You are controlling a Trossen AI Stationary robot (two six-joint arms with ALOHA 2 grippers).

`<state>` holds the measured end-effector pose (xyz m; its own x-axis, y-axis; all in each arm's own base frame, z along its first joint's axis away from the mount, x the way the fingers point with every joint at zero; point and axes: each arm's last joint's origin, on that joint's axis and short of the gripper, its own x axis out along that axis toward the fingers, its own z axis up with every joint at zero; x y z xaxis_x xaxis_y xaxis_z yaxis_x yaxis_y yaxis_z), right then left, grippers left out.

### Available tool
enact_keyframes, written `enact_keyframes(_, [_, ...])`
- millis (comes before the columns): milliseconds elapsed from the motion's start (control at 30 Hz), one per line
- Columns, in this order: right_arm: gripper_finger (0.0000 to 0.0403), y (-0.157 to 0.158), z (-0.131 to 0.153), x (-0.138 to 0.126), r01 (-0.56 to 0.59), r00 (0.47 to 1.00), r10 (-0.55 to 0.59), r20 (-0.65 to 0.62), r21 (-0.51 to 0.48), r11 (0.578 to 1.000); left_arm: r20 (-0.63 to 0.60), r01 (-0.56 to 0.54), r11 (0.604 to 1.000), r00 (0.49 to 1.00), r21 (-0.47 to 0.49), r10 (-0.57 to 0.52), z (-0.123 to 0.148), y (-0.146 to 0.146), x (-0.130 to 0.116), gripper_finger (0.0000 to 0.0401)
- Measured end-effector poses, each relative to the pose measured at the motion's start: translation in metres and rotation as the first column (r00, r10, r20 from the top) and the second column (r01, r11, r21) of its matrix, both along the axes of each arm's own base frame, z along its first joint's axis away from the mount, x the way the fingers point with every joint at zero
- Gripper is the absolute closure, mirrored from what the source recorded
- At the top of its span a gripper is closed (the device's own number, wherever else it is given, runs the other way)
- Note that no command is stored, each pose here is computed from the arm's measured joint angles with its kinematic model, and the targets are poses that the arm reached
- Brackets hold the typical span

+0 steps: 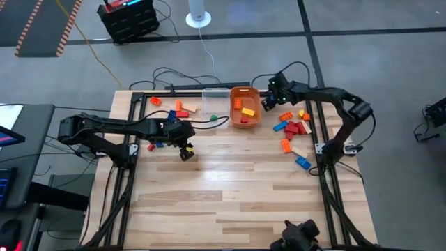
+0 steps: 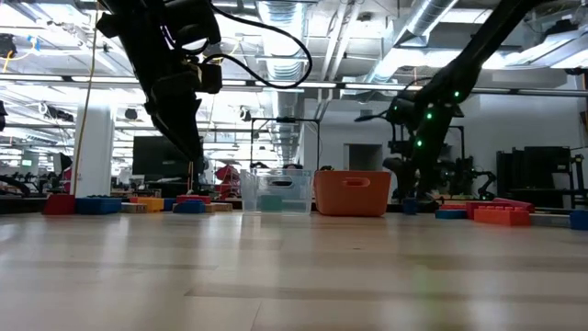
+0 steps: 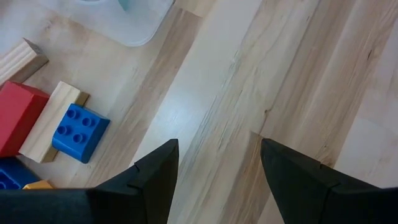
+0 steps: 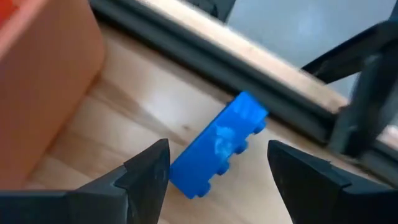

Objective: Sort blocks by size
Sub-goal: Put the blue rectangle game piece into the orange bin

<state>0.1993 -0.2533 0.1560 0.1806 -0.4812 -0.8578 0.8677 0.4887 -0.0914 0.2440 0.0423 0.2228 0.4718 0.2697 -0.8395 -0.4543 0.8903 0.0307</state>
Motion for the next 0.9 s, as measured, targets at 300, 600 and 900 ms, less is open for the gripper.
enact_keyframes(300, [0.0139, -0.005, -0.009, 0.003, -0.03, 1.0, 0.03, -0.005, -0.016, 0.999, -0.021, -0.004, 1.0, 1.0, -0.005, 0.003, -0.001, 0.0, -0.002, 0.0179])
enact_keyframes(600, [0.031, 0.001, 0.0, -0.008, -0.085, 0.993, 0.086, -0.08, 0.024, 0.996, -0.023, -0.008, 1.0, 1.0, -0.008, 0.008, -0.001, 0.0, -0.002, 0.0179])
enact_keyframes(900, [0.0375, 0.024, 0.02, -0.009, -0.167, 0.978, 0.176, -0.108, 0.087, 0.982, -0.023, -0.012, 1.0, 1.0, -0.011, 0.012, -0.001, 0.0, -0.002, 0.0179])
